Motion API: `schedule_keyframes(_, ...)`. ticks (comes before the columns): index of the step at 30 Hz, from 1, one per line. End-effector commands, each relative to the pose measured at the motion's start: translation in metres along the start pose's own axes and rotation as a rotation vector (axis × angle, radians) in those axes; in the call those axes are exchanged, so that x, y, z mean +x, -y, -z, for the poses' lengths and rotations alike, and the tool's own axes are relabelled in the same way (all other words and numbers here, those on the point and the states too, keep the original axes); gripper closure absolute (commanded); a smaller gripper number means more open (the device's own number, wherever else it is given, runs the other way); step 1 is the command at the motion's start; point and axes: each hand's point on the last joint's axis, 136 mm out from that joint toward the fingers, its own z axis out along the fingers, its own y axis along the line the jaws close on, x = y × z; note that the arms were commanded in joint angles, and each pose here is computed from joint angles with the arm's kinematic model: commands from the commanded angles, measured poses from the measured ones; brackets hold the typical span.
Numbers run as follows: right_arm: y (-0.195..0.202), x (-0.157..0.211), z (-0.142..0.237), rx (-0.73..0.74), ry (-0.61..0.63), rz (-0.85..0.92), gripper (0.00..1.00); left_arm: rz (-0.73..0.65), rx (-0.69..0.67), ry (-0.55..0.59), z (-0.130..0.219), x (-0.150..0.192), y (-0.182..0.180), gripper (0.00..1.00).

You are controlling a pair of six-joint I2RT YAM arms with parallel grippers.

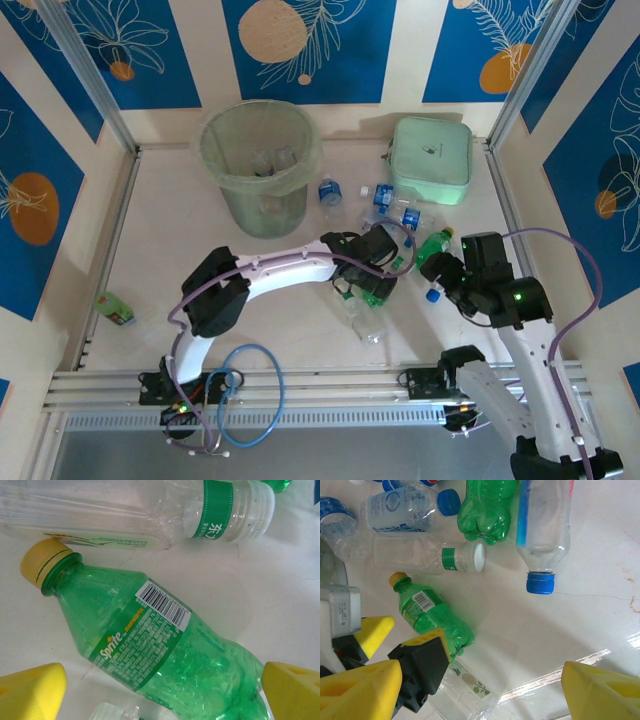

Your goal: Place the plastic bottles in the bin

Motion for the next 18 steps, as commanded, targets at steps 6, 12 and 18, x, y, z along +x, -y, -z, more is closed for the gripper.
schedule_keyframes(6,0.005,0.006,-0.002,-0.018,-0.041,0.001,0.16,0.059,-0.055,-0.065,-0.027,0.004,-0.016,0.0)
schedule_keyframes(12,0.009,0.004,-0.003,-0.019,-0.043,-0.004,0.16,0.095,-0.05,-0.074,-0.039,0.001,-0.023,0.03)
schedule_keyframes(18,0.012,0.002,-0.006,-0.021,-0.045,-0.012,0.16,0.119,-0.029,-0.095,-0.051,-0.001,-0.023,0.06)
